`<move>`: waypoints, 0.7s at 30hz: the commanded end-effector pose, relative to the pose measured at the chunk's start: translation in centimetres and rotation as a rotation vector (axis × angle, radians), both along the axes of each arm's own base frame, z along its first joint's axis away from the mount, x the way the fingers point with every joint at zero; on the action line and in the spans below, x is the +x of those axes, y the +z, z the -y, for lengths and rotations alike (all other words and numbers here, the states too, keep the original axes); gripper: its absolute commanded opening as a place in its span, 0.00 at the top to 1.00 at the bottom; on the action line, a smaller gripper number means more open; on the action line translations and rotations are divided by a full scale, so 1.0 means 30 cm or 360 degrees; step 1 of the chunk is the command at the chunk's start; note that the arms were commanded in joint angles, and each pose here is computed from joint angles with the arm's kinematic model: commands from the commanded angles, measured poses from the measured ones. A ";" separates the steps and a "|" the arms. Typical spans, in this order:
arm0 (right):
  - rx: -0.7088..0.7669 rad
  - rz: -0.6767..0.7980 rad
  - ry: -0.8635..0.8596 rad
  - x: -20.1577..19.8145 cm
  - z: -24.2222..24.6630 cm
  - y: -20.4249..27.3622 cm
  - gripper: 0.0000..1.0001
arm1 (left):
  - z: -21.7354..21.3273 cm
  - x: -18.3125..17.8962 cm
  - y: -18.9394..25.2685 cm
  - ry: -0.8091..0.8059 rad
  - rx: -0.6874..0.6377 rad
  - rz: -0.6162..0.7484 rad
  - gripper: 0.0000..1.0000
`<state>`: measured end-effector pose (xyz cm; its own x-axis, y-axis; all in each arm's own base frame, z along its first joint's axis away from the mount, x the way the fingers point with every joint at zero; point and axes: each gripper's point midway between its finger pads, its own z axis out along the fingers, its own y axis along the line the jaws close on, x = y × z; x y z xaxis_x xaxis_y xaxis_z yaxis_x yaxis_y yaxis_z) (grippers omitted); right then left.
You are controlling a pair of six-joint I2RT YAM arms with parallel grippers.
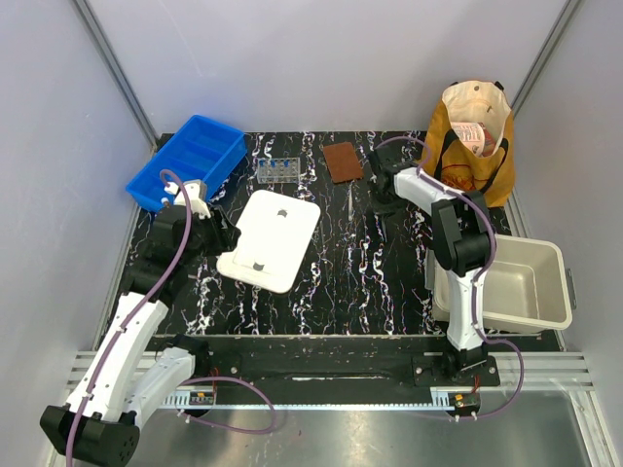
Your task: Organize the chemistry lab equipment
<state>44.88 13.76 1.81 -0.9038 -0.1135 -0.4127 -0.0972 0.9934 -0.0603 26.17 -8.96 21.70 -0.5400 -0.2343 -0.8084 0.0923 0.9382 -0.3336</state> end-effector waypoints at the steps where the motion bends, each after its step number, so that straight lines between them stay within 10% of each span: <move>1: 0.0115 0.0112 0.0021 -0.003 -0.020 0.143 0.88 | 0.002 0.020 0.044 0.0013 -0.0015 0.0090 0.48; 21: 0.1438 0.0605 0.0476 -0.333 -0.497 0.714 0.88 | 0.312 0.109 0.264 -0.0508 -0.0655 0.0069 0.44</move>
<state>37.52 23.71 17.82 -0.7358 0.1302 -0.6645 -0.3230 0.7950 0.5134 28.33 -14.75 24.10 -0.6359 -0.3175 -0.7035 0.2106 0.8055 -0.5539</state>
